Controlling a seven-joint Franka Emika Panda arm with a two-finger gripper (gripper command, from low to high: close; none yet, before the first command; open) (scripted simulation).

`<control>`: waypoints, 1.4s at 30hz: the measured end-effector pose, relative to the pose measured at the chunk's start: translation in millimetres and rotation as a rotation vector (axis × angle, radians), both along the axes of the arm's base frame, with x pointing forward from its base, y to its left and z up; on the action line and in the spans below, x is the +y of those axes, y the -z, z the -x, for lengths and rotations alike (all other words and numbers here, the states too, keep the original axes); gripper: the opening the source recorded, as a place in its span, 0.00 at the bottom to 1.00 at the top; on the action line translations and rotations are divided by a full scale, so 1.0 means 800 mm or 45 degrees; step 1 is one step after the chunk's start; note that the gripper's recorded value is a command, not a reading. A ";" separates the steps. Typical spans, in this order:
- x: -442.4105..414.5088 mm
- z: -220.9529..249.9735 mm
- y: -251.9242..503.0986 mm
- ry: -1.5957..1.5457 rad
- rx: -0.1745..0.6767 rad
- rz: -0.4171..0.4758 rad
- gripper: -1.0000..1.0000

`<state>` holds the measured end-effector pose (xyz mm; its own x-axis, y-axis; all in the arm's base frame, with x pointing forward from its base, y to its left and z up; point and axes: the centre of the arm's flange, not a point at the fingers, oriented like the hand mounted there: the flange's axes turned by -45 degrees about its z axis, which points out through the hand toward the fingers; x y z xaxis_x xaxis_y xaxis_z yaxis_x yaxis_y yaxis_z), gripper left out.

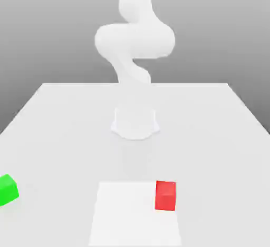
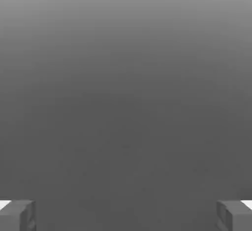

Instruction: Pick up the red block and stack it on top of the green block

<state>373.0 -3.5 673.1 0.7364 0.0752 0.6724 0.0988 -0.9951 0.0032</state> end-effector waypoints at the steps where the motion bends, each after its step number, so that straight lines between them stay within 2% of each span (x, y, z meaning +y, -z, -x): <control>1: 0.000 -0.013 0.021 -0.060 0.033 0.011 0.50; 8: 0.024 -0.078 0.174 -0.452 0.233 0.104 0.50; 14: 0.060 -0.095 0.307 -0.781 0.387 0.220 0.50; 22: 0.097 -0.067 0.464 -1.210 0.569 0.426 0.50; 29: 0.103 -0.017 0.564 -1.575 0.702 0.661 0.50; 33: 0.101 -0.013 0.587 -1.635 0.713 0.713 0.50; 42: 0.100 -0.014 0.638 -1.639 0.713 0.719 0.50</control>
<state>384.5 76.7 162.4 0.1129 0.9936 -0.0006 0.9935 -0.1129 0.0119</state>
